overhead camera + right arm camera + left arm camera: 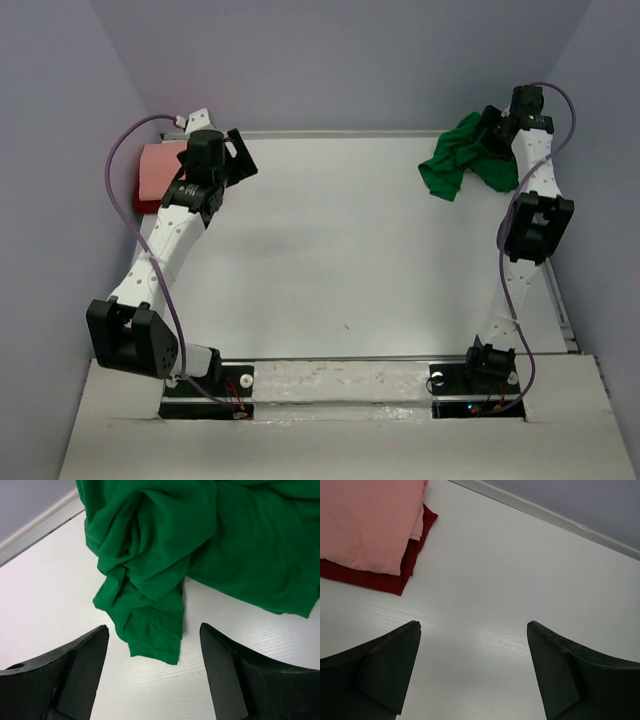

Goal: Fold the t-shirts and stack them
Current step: Grab crumpled tshirt from the corner of the board with the right arm

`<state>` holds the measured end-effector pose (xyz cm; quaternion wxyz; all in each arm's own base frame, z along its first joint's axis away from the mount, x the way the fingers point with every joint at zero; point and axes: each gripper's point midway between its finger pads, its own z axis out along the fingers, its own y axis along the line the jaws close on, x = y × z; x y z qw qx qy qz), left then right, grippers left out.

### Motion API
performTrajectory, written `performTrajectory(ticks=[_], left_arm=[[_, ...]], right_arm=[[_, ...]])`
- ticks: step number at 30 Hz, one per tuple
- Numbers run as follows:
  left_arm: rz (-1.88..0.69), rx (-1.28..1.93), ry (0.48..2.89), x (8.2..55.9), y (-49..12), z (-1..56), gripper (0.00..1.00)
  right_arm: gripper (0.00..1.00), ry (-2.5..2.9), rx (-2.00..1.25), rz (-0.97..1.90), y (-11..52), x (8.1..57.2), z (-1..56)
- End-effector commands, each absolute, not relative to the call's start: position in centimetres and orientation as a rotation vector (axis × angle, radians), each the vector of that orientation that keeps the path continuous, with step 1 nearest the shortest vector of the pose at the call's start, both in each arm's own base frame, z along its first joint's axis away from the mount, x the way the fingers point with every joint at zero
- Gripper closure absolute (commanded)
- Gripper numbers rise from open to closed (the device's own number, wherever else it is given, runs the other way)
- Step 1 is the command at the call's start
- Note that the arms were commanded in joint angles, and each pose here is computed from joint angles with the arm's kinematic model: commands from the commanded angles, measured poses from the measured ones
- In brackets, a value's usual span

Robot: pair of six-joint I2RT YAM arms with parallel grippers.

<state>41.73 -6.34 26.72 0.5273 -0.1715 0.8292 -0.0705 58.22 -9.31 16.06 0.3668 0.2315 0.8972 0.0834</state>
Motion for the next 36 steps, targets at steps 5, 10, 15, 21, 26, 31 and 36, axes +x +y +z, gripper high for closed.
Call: performTrajectory(ticks=[5, 10, 15, 21, 26, 31, 36], left_arm=[[-0.242, -0.392, 1.867, 42.9, -7.9, 31.4, 0.03], [-0.284, -0.346, 1.909, 43.7, -9.3, 30.1, 0.06], [-0.307, -0.320, 1.904, 44.0, -10.5, 30.9, 0.07], [-0.308, -0.292, 1.918, 43.8, -11.7, 30.4, 0.07], [-0.307, -0.291, 1.940, 43.5, -12.3, 29.2, 0.07], [-0.299, -0.289, 1.939, 43.5, -12.4, 28.9, 0.14], [-0.382, -0.217, 1.985, 43.9, -14.4, 27.1, 0.28]], right_arm=[[0.24, 2.336, 0.523, 0.312, -8.4, 60.2, 12.9], [0.28, 2.334, 0.511, 0.327, -8.4, 61.2, 12.1], [0.33, 2.326, 0.510, 0.350, -8.8, 62.1, 11.1], [0.44, 2.327, 0.519, 0.358, -8.7, 62.3, 10.5], [0.77, 2.328, 0.515, 0.386, -8.4, 62.3, 10.4], [1.00, 2.339, 0.524, 0.383, -8.3, 61.9, 10.4], [1.00, 2.341, 0.438, 0.311, -5.3, 61.2, 13.1]])
